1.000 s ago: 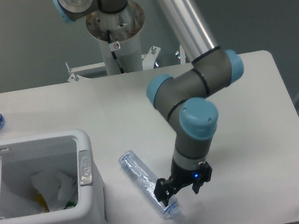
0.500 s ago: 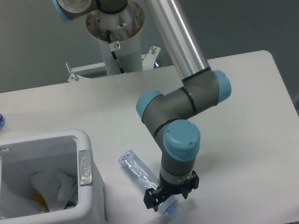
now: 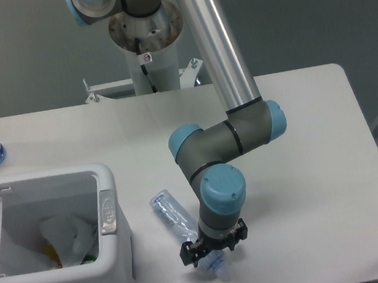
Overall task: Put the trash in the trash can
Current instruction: 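Close the gripper on the bottle cap end and lift the bottle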
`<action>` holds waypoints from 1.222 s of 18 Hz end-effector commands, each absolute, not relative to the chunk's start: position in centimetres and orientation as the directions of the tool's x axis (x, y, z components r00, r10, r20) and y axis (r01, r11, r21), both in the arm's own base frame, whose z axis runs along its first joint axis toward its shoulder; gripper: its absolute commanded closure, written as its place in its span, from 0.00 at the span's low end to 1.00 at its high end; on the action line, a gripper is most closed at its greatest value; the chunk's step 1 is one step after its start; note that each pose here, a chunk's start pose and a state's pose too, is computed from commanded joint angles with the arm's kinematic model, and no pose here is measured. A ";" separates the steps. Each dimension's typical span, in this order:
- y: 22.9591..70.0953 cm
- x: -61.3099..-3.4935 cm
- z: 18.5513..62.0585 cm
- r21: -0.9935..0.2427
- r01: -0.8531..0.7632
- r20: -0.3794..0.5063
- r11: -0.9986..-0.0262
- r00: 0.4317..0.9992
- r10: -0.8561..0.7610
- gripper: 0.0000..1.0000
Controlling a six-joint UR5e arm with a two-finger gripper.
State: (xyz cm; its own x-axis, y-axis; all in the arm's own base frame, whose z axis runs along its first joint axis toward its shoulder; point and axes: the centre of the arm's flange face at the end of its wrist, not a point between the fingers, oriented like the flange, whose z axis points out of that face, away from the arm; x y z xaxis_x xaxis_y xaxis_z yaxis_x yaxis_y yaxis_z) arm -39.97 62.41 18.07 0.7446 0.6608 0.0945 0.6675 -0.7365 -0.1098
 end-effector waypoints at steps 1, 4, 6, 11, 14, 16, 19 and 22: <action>62.4 -40.0 18.2 -0.113 0.667 0.094 -0.736 0.745 0.661 0.00; 62.5 -39.9 18.2 -0.111 0.670 0.093 -0.734 0.743 0.663 0.20; 62.4 -39.8 18.4 -0.112 0.670 0.093 -0.734 0.743 0.663 0.29; 62.4 -39.8 18.6 -0.114 0.668 0.092 -0.735 0.744 0.662 0.33; 62.3 -39.8 19.3 -0.125 0.663 0.092 -0.738 0.749 0.657 0.34; 62.3 -39.8 19.5 -0.128 0.661 0.092 -0.739 0.750 0.655 0.36; 62.3 -39.7 21.7 -0.156 0.655 0.091 -0.739 0.755 0.650 0.37; 62.1 -39.8 23.8 -0.187 0.623 0.082 -0.760 0.781 0.619 0.41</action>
State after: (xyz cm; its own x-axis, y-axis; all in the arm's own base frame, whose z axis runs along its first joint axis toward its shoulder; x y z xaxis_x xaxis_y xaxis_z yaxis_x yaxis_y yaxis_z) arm -39.83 62.10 23.80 0.7808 0.6194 0.0821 0.6225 -0.7599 -0.1869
